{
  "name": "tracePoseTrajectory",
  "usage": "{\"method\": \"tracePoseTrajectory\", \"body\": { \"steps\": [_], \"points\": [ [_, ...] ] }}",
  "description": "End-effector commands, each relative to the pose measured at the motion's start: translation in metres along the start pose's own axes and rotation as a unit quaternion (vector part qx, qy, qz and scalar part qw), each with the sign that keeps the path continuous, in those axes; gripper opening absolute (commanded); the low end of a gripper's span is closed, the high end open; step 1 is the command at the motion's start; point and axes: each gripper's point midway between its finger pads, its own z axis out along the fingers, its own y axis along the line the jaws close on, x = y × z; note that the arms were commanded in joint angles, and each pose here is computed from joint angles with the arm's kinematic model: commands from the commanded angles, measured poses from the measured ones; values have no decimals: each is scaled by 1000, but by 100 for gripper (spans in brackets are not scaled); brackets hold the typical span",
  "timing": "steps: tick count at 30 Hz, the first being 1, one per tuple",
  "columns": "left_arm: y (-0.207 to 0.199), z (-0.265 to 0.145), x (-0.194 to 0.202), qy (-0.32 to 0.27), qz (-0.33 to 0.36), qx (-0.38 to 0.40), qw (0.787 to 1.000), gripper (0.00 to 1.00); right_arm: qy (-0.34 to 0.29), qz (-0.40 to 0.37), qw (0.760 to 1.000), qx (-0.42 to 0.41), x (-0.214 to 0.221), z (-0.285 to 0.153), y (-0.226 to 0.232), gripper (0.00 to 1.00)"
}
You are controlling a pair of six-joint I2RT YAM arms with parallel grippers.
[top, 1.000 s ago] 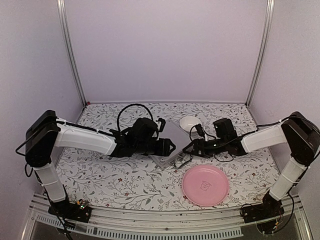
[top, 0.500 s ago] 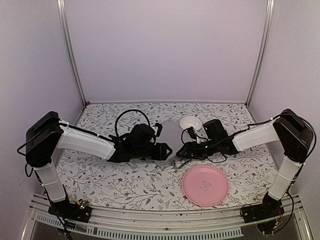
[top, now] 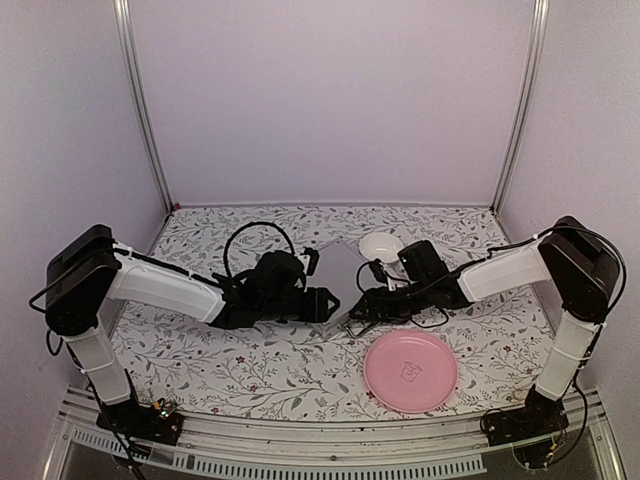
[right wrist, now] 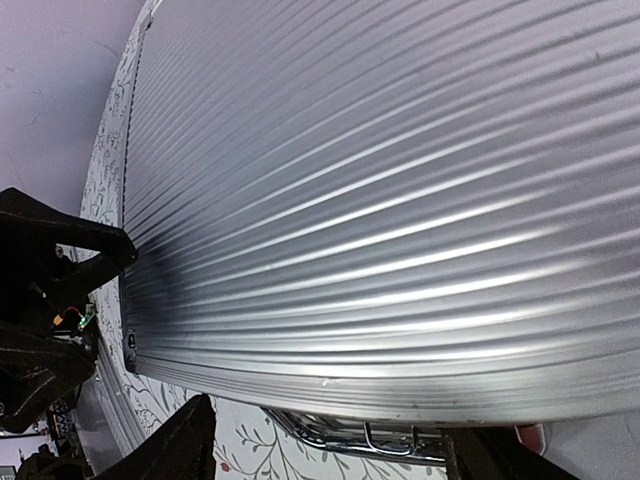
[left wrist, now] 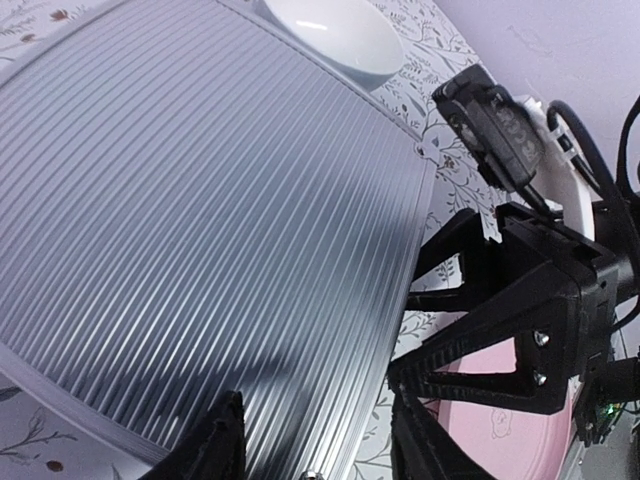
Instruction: Pack up texas hold em set
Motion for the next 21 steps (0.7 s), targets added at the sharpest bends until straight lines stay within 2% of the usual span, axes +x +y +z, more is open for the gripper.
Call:
{"method": "tracePoseTrajectory", "body": {
  "steps": [1, 21],
  "points": [
    [39, -1, 42, 66, -8, -61, 996, 50, 21, 2, 1000, -14, 5, 7, 6, 76],
    [38, -1, 40, 65, -9, -59, 996, 50, 8, 25, 998, -54, -5, -5, 33, 75]
  ]
}}
